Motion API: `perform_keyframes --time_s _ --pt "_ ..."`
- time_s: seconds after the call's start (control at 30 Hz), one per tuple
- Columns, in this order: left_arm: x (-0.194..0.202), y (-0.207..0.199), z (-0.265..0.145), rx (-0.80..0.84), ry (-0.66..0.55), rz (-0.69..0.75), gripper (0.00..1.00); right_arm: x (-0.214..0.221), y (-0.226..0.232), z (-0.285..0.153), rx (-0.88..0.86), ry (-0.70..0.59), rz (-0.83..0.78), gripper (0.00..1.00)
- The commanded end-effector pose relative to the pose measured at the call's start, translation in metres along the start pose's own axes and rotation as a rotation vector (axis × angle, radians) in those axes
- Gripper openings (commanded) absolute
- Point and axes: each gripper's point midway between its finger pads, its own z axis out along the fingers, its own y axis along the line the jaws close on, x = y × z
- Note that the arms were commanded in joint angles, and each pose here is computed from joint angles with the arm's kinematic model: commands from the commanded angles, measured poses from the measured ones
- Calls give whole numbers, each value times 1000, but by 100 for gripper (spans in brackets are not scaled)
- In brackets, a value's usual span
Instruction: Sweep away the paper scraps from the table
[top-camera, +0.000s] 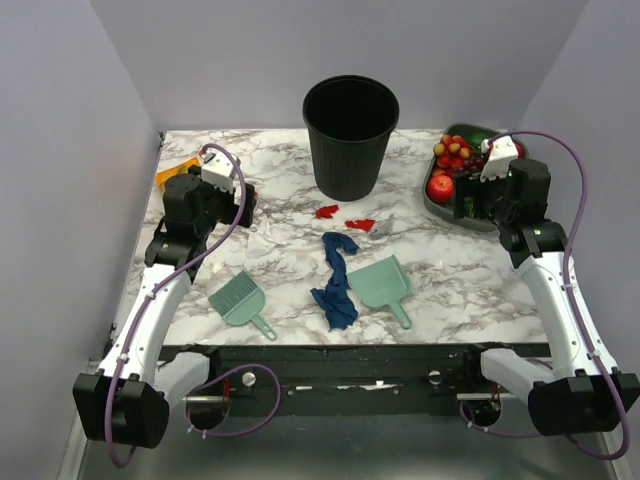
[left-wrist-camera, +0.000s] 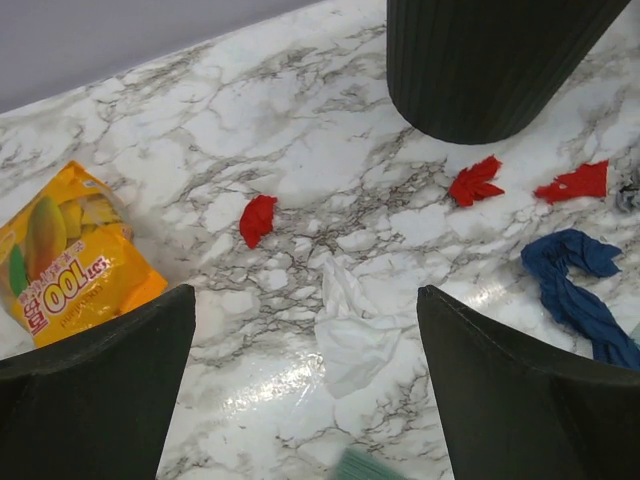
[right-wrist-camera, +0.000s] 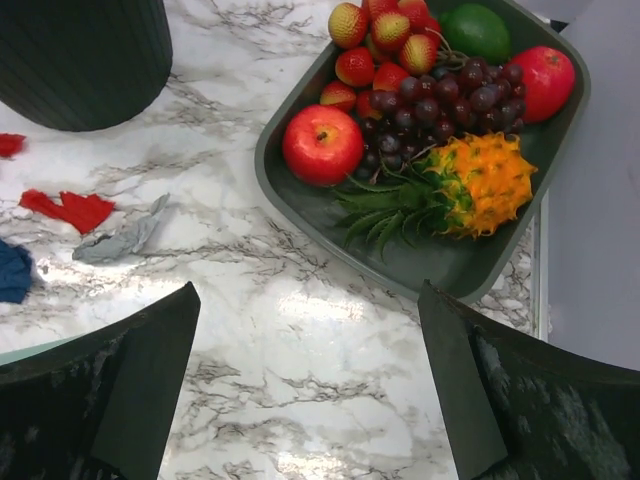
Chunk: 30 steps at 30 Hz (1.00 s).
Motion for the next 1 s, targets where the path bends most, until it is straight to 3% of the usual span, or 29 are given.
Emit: perform_keyframes --time_s 0.0,0.1,0.13,0.17,0.23,0.4,0.6,0.83,0.97 --pt "13 -20 -5 100 45 -1 99 2 -7 -6 35 19 -3 100" --pt "18 -34 -7 177 57 15 99 7 17 -13 -126 12 -129 100" --pt "21 -37 -8 198 65 14 99 10 27 -17 -205 8 -235 100" --pt "23 -39 -9 207 71 20 99 11 56 -27 -384 -28 -279 100" --pt "32 -44 -12 236 104 22 99 30 82 -43 -559 3 -337 100" --pt "52 -57 -22 321 187 35 98 69 133 -53 -806 154 -305 100" --pt "75 -83 -43 410 315 -3 97 106 168 -43 -856 281 -349 96" --pt "111 -109 -72 489 392 177 98 150 177 -18 -761 440 -308 87" --pt "133 -123 -87 607 437 374 98 161 178 -2 -723 521 -266 73"
